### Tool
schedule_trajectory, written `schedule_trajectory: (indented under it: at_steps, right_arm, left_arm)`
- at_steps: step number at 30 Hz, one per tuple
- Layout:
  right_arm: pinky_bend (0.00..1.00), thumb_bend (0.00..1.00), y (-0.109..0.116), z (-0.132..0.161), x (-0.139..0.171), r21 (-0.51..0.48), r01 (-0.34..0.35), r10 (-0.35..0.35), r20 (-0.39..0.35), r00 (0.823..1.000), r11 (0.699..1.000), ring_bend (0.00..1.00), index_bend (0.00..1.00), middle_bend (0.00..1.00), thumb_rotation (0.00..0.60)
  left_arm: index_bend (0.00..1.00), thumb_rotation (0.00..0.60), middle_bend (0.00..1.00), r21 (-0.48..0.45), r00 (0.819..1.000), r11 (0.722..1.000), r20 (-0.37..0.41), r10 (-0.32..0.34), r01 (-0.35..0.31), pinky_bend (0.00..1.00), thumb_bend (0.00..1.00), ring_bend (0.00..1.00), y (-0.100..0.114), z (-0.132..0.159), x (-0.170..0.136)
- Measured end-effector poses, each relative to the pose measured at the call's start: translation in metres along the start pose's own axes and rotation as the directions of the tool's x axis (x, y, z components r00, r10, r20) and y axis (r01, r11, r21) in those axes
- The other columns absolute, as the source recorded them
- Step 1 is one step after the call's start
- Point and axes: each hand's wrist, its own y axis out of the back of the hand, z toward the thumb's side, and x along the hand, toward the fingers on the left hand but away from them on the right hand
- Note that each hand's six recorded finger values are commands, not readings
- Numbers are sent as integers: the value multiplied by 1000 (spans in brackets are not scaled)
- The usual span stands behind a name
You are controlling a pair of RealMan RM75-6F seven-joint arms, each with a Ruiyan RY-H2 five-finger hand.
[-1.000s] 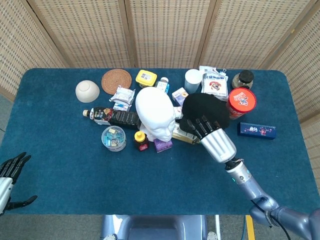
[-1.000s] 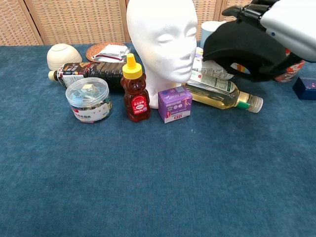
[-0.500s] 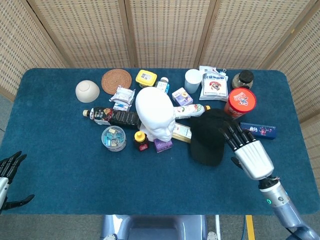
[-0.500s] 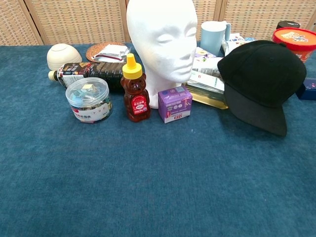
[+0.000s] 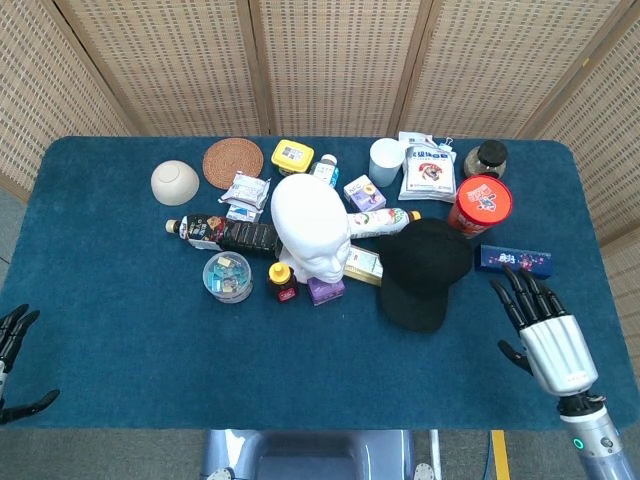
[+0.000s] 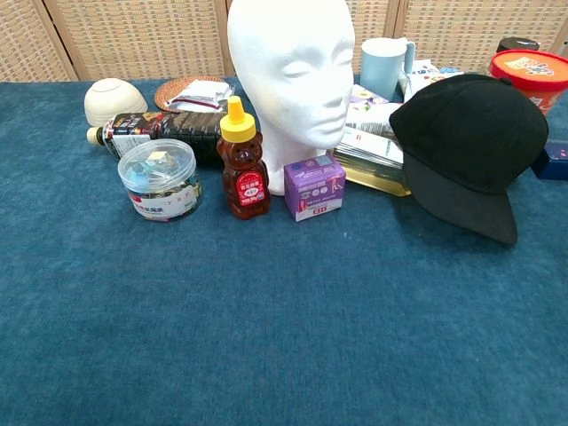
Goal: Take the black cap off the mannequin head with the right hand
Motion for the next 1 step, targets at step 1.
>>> schedule_trajectory:
  at_steps: [1]
  right_arm:
    - [229, 0, -1, 0, 2, -2, -1, 1, 8, 1000, 1000, 0, 0, 0, 600]
  left_arm:
    - [0, 600, 0, 3, 1000, 1000, -1, 2, -2, 0, 75, 0, 0, -1, 0]
